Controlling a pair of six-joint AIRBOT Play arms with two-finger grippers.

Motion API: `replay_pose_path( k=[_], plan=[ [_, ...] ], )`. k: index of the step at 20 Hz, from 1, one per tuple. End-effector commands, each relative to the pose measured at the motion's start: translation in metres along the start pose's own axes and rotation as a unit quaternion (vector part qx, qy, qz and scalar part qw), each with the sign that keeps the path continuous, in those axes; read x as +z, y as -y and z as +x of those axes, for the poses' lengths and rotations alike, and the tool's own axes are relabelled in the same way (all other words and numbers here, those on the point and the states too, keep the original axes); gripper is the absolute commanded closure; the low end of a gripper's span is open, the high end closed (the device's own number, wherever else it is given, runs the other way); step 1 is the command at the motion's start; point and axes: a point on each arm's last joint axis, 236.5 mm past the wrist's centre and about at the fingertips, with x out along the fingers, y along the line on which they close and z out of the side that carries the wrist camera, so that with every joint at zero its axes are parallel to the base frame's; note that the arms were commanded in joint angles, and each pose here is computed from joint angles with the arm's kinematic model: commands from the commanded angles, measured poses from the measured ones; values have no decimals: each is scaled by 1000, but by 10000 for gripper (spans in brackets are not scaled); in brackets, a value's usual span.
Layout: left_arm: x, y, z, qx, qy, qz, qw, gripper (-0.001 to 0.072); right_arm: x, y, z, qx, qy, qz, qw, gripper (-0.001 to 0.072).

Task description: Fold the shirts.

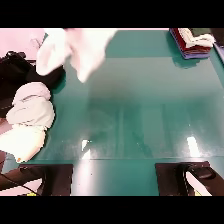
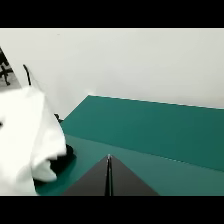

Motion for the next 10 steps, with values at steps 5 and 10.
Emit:
replay_pose_path(
  k=[5,10],
  plan=[
    [-151,53,89,-76,-194,-27,978,107,-15,-7,-4,11,-32,-2,999,699],
    [-184,-42,66,7,-243,-131,961,107,-17,-8,-4,12,-37,-2,999,699]
  ],
)
